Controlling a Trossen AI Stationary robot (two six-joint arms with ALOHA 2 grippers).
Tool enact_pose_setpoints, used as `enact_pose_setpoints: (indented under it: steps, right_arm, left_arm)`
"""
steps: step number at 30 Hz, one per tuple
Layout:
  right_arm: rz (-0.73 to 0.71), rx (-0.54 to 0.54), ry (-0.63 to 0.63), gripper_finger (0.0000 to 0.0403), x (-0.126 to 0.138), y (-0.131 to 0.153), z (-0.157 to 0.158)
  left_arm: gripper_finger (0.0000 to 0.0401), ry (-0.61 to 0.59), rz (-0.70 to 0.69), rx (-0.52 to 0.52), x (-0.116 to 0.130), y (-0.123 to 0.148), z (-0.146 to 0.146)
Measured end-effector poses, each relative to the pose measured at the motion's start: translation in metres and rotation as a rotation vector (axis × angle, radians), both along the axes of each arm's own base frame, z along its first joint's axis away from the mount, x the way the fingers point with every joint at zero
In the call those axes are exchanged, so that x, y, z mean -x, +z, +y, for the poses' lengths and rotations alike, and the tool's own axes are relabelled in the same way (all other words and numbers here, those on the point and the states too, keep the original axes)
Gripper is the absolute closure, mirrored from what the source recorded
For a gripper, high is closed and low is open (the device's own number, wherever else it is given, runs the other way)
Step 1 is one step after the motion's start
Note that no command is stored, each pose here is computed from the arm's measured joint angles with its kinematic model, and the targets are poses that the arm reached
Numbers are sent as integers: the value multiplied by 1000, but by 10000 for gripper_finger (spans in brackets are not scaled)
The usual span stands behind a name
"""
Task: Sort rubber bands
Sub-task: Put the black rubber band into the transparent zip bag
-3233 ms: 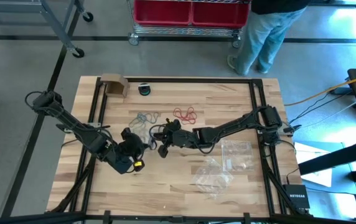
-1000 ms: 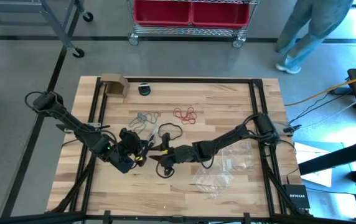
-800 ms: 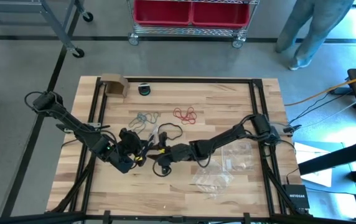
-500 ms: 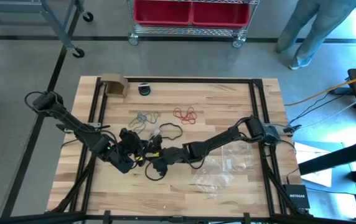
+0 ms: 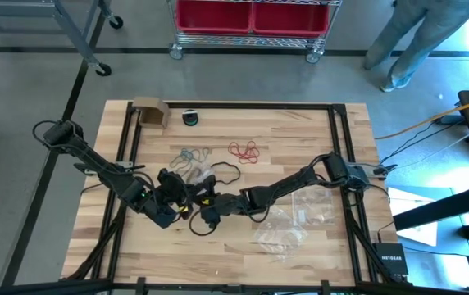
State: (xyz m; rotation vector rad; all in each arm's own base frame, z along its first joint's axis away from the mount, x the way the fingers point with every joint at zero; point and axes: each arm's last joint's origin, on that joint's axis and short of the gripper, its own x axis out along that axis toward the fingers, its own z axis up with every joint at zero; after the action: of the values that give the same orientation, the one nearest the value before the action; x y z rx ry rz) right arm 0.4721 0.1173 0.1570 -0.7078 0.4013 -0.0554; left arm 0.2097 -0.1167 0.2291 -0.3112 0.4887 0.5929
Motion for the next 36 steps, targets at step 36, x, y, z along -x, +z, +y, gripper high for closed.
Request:
enact_pose_setpoints:
  steps: [36]
  right_arm:
    - [24,-410,-266,339,4,56,-12]
  left_arm:
    - [401,-46,-18,60,9,5,-9]
